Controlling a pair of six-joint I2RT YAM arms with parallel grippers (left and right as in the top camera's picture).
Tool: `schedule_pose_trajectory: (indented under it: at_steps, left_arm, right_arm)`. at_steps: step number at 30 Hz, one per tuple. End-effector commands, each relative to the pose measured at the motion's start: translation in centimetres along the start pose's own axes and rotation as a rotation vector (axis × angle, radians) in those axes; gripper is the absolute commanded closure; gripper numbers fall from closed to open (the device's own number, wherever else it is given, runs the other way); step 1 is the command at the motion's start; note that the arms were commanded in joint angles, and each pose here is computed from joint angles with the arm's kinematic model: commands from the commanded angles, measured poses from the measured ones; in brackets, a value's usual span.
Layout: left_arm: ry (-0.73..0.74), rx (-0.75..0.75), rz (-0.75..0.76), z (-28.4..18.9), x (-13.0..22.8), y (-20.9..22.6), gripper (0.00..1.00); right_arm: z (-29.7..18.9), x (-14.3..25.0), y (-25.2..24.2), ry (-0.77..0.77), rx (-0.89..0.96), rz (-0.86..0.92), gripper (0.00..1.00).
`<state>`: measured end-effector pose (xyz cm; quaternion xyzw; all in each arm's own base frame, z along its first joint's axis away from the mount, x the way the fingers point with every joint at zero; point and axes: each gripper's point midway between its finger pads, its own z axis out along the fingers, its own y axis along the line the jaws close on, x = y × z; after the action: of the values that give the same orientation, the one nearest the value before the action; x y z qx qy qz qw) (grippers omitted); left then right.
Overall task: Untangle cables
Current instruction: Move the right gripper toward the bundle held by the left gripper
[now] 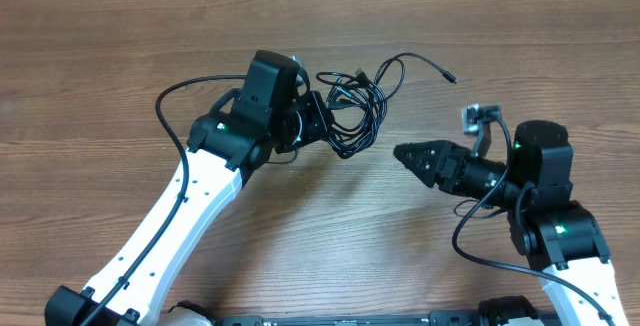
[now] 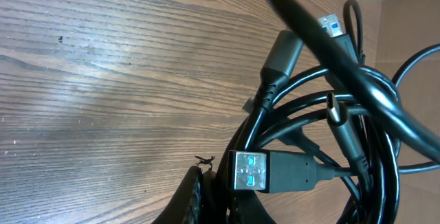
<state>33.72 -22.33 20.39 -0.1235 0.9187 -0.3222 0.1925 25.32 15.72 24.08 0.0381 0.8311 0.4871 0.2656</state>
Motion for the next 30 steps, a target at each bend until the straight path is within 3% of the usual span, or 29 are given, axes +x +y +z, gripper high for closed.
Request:
schedule_pose_trajectory:
  at_steps: [1,7,15,24,30]
  left_arm:
    - [-0.041,0.015,-0.004,-0.8,-0.7,-1.0,0.96]
    - [-0.055,0.004,-0.082,-0.8,-0.9,-0.7,0.96]
    - [-0.057,0.009,-0.137,-0.8,-1.0,-0.9,0.96]
    - [-0.114,-0.04,-0.107,-0.5,-1.0,-0.8,0.96]
    - [-0.135,-0.058,-0.127,-0.3,-0.7,-0.9,0.96]
  right_arm:
    - [-0.3,-0.4,1.5,-0.004,-0.054,-0.072,0.39]
    - [0.2,-1.3,1.3,-0.024,-0.051,-0.181,0.4]
    - [2.3,-2.3,-1.5,-0.005,0.007,-0.153,0.49]
    - [2.8,-2.7,-0.2,-0.008,-0.053,-0.213,0.47]
    - [4.0,-1.5,2.1,0.013,-0.116,-0.357,0.51]
